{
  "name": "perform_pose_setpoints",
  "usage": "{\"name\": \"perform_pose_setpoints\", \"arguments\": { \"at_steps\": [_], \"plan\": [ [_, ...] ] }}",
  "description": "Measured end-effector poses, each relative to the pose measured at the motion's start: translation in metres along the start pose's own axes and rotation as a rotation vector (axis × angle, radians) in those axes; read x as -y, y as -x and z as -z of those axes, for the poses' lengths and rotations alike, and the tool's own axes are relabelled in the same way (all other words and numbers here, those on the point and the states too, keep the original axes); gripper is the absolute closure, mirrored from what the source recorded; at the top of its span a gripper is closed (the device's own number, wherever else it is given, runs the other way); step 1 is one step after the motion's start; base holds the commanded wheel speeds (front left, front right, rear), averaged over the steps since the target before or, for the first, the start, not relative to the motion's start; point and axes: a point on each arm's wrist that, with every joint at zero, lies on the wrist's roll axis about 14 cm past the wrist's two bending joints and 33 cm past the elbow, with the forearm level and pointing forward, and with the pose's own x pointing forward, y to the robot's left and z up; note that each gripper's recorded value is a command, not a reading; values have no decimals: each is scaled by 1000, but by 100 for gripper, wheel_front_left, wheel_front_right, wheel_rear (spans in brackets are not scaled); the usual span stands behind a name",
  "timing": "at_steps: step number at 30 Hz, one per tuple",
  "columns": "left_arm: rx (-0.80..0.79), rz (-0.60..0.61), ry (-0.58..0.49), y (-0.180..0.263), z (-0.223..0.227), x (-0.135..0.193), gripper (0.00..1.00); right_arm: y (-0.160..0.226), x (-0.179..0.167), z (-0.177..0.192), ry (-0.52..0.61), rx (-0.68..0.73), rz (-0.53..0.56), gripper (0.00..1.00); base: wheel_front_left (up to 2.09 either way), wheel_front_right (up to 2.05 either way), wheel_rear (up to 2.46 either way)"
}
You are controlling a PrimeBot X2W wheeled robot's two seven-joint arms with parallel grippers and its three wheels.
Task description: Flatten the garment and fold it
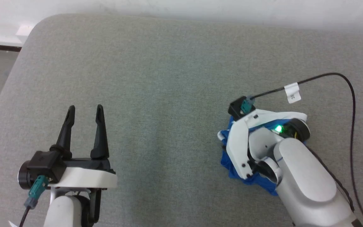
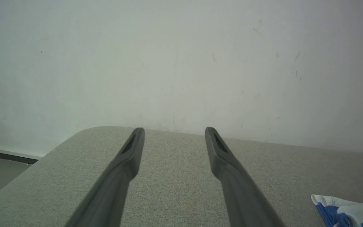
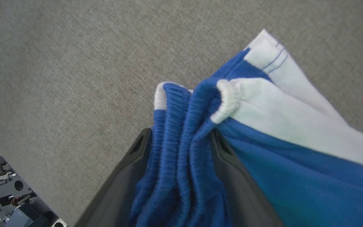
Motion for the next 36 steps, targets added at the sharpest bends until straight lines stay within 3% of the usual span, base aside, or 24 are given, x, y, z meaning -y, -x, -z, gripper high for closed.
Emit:
{"name": "perform_pose_setpoints", "arguments": {
  "at_steps": [9,14,18,24,36],
  "plan": [
    [27,29,19,-4,-7,11,0,53,18,-70,-67,296,8,0,0,0,0],
    [42,57,31,-8,-11,22,0,106,82,-79,-154,481,191,0,0,0,0],
    [48,66,37,-10,-12,27,0,113,120,-22,-245,402,330,0,0,0,0],
    [28,80,39,-11,-4,32,0,87,108,42,-312,236,323,0,0,0,0],
    [-1,63,28,-8,5,26,0,38,80,82,-303,68,235,0,0,0,0]
  ]
}}
